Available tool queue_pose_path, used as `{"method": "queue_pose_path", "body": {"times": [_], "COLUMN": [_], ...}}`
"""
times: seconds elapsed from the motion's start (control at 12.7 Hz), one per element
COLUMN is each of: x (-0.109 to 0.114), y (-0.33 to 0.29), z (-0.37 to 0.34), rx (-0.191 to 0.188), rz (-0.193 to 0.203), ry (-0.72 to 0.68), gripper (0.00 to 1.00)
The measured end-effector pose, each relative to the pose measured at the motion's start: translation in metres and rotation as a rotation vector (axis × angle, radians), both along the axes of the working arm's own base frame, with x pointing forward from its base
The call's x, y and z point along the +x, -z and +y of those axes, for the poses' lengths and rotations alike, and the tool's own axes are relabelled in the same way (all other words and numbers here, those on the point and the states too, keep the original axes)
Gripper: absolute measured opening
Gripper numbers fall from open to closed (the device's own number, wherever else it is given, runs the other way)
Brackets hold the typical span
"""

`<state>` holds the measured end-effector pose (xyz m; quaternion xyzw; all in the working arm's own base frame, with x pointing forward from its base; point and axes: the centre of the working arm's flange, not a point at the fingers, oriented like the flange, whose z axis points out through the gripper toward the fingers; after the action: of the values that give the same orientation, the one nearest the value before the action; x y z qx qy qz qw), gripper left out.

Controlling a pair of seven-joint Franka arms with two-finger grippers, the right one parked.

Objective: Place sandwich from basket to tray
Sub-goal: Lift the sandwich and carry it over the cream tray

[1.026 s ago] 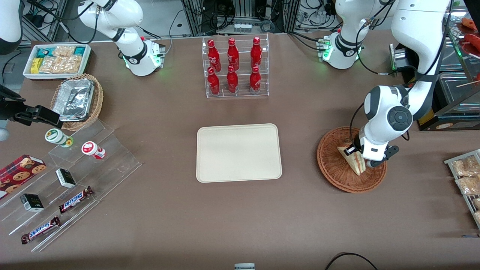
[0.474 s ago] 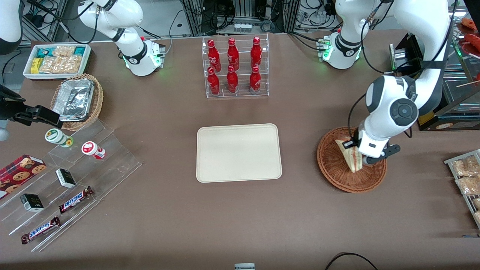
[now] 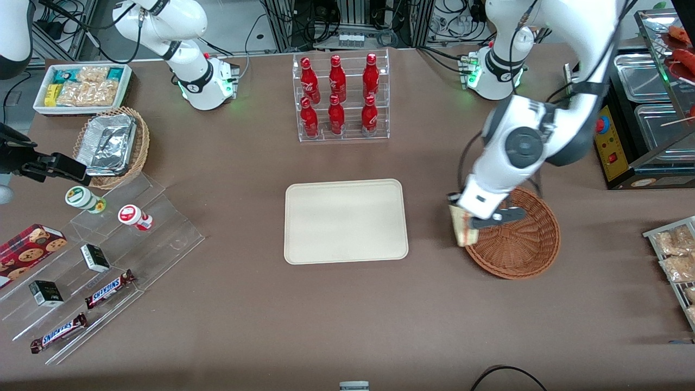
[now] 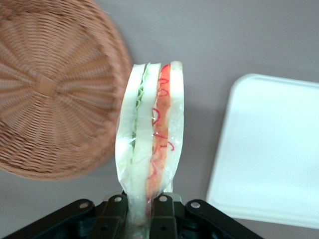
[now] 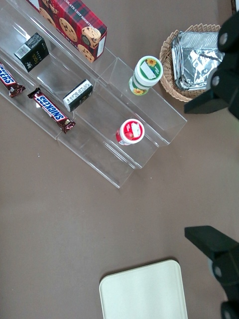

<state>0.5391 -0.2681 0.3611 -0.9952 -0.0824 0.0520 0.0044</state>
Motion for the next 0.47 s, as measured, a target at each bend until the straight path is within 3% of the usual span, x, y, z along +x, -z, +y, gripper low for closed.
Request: {"method": "queue_pose_path", "body": {"times": [0.47], "x": [-0.024], "y": [0.040], "z": [-0.149], "rx": [-0.018], "rz": [0.041], "ry": [0.016], "gripper": [0.16]}}
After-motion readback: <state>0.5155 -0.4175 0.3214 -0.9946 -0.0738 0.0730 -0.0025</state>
